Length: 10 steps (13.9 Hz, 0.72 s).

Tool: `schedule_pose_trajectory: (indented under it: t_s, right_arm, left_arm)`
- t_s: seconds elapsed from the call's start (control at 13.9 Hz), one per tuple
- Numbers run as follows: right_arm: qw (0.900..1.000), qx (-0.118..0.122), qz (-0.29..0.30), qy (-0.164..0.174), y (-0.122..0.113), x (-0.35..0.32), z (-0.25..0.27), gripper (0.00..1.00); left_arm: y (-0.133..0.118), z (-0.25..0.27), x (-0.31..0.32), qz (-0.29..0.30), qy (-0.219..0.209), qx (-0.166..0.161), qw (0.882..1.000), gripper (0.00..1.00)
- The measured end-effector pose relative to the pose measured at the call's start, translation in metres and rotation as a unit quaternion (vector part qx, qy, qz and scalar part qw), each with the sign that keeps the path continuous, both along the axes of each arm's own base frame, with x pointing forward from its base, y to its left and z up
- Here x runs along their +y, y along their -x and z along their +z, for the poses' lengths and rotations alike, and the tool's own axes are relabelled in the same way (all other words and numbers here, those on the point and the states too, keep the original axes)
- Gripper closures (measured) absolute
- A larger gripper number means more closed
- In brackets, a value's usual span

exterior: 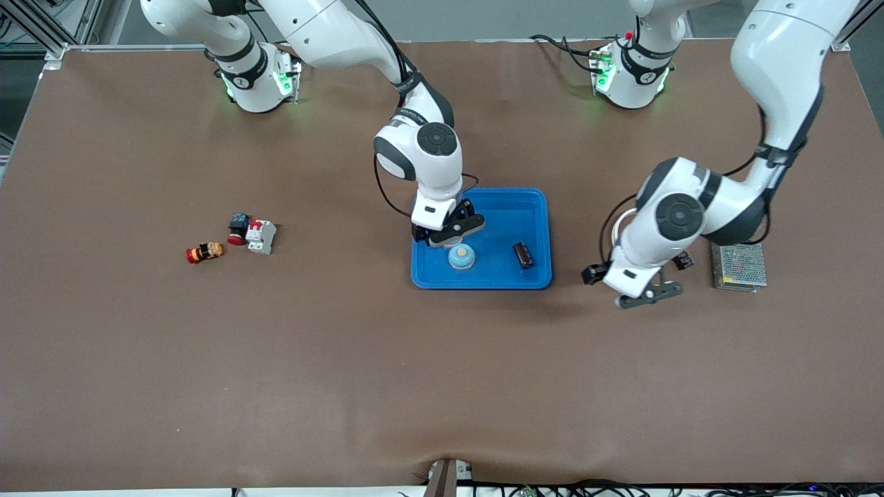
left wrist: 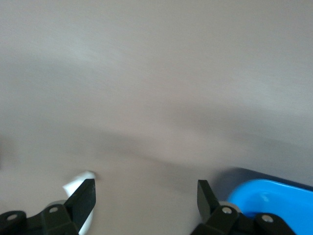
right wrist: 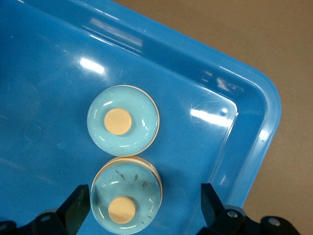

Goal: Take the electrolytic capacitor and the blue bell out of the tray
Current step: 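Return the left gripper to the tray and grasp the second capacitor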

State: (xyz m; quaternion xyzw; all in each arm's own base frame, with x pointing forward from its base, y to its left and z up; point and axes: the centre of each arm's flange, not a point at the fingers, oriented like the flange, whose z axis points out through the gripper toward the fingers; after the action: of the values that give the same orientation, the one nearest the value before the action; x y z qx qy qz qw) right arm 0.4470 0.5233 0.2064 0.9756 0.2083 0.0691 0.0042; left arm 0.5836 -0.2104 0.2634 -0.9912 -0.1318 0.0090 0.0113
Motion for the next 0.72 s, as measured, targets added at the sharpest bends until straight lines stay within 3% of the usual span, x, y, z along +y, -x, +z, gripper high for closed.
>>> schedule_pose_trajectory:
  t_s: [0.22,0.43,0.72]
  right_arm:
    - [1.000,0.003,0.003,0.003,0.004,0.001,-0.005,0.00]
    - [1.000,0.006,0.004,0.007,0.006,0.001,-0.013,0.00]
    - [1.000,0.008,0.006,0.010,0.009,0.002,-0.019,0.00]
  left_arm:
    - [0.010,-0.014,-0.053,0.019,0.012,0.009,1.000,0.11]
    - [0.017,-0.027,-0.086,0.044,0.020,0.019,0.999,0.23]
    - [0.029,-0.038,-0.114,0.076,0.020,0.028,0.997,0.28]
